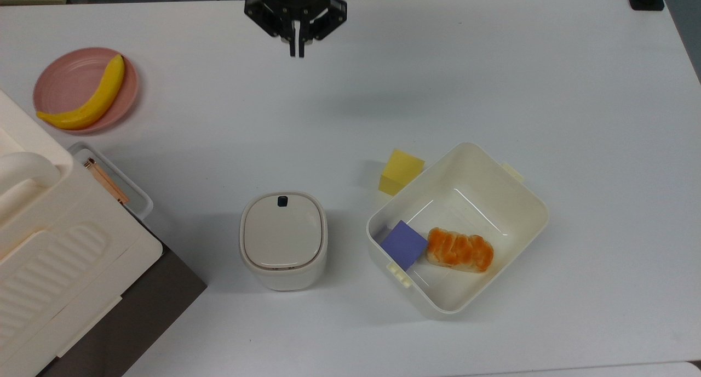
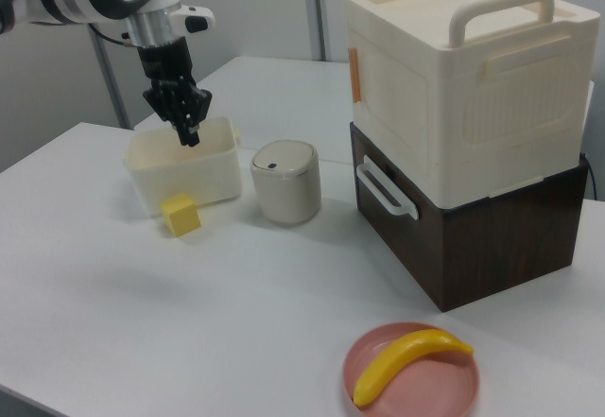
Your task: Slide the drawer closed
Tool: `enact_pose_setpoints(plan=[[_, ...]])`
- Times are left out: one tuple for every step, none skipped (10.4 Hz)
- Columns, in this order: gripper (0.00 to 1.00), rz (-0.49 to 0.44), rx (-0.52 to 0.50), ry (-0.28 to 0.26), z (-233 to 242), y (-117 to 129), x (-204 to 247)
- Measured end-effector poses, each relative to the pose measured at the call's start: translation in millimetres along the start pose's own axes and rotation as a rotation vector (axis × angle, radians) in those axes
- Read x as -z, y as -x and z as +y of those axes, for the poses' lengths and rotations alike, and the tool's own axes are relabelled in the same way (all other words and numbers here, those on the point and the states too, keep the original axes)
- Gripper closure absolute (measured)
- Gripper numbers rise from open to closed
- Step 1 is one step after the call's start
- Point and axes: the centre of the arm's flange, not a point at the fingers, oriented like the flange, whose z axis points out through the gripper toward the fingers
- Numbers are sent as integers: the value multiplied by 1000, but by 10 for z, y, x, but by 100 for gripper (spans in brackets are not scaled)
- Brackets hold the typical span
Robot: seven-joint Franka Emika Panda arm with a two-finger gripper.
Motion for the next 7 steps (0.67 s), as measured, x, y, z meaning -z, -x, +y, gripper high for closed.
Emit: enact_pose_setpoints(plan=[[74,-10,-2,1,20,69,71],[59,-11,-4,2,36,124,139],[40,-5,-6,2,47,157,193],[24,-2,-6,2,49,164,207],[7,-3,-6,2,49,165,203],[0,-5,-5,3,45,165,195],[0,-7,-5,4,43,166,185]])
